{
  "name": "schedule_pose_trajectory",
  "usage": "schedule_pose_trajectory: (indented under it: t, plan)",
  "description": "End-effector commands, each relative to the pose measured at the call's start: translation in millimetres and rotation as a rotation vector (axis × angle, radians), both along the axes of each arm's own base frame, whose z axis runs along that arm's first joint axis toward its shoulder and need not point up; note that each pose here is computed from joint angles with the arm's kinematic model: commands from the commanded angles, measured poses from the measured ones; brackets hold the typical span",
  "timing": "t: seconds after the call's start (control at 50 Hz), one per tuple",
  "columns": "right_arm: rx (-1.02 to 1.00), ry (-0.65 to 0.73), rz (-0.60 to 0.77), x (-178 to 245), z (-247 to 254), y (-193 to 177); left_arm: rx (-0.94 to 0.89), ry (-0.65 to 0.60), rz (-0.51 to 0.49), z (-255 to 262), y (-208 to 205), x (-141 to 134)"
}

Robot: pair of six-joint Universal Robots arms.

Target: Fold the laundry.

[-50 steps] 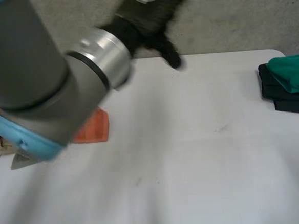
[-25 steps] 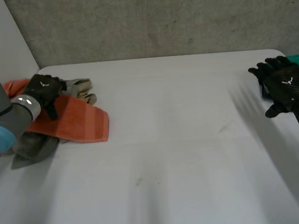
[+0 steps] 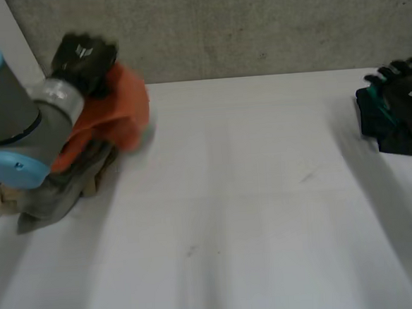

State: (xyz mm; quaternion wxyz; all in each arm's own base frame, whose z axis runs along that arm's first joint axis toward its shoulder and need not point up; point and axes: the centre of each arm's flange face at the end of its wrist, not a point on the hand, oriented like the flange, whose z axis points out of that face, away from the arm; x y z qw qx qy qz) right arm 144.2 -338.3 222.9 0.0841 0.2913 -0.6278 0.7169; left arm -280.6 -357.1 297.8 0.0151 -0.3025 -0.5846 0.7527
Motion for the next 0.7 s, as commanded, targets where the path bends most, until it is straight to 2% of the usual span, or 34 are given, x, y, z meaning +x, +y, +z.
schedule_pose_trajectory:
  t: [0.02,0.12,0.18,0.28,0.4,0.48,0.6,0.7]
  plan:
    - [-0.013,-0.11,-0.051,13,55,12,-0.018,0.282,-0.287,70,100,-69]
    - [-0.001,-0.163,-0.058,14,65,13,0.081,0.248,-0.412,27,133,-126]
    - [0.003,-0.165,-0.058,14,65,13,0.149,0.208,-0.413,-11,137,-145]
    - [0.028,-0.164,-0.058,14,58,13,0.244,0.137,-0.396,-67,137,-160]
    - [0.1,-0.151,-0.074,11,39,11,0.287,0.063,-0.404,-88,152,-163]
    - [0.17,-0.131,-0.073,10,30,14,0.262,0.055,-0.399,-74,155,-157]
    - [0.324,-0.068,-0.04,15,20,33,0.203,0.082,-0.289,-41,112,-117]
    - [0.508,0.029,0.056,25,5,64,0.174,0.068,-0.222,-35,77,-91]
